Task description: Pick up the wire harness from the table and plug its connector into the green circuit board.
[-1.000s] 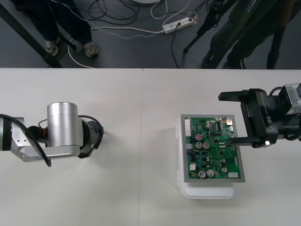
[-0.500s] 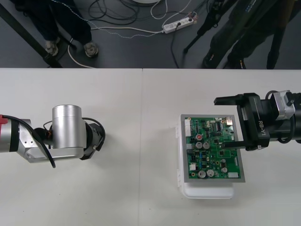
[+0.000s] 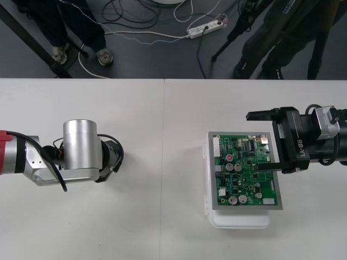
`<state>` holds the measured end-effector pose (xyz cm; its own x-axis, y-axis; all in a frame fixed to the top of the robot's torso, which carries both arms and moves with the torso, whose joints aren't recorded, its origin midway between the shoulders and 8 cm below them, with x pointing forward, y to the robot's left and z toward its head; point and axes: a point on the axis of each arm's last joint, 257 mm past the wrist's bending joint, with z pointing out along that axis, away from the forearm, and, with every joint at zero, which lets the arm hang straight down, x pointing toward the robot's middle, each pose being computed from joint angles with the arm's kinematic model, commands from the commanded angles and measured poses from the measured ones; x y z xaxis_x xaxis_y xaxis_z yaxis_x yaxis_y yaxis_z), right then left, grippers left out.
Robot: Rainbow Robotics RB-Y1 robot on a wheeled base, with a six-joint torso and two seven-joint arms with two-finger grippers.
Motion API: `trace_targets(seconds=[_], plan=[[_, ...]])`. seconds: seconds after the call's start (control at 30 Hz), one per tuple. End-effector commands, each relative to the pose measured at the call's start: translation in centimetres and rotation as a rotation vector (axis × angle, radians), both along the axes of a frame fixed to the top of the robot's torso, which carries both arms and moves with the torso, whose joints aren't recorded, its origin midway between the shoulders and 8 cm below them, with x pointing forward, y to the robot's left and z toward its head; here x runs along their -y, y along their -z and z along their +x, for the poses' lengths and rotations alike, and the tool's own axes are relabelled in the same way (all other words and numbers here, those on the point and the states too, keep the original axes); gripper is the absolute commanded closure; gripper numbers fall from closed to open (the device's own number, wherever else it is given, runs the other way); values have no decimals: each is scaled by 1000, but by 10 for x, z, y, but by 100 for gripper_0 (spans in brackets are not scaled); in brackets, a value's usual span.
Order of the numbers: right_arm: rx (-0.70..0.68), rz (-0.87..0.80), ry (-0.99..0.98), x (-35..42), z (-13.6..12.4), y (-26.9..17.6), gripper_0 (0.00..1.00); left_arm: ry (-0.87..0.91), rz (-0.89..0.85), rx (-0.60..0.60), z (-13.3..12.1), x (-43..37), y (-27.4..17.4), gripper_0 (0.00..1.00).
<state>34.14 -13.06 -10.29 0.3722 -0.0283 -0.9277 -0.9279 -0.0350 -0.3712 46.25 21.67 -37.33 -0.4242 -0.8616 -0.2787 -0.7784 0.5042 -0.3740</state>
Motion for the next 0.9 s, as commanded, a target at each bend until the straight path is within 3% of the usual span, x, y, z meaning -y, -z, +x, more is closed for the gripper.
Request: trace_targets(seconds=[0.03, 0.9], plan=[[50, 21, -23, -8, -2, -10, 0, 28, -19, 35, 13, 21, -8, 10], [-27, 16, -13, -7, -5, -1, 0, -1, -29, 79, 27, 14, -14, 15]])
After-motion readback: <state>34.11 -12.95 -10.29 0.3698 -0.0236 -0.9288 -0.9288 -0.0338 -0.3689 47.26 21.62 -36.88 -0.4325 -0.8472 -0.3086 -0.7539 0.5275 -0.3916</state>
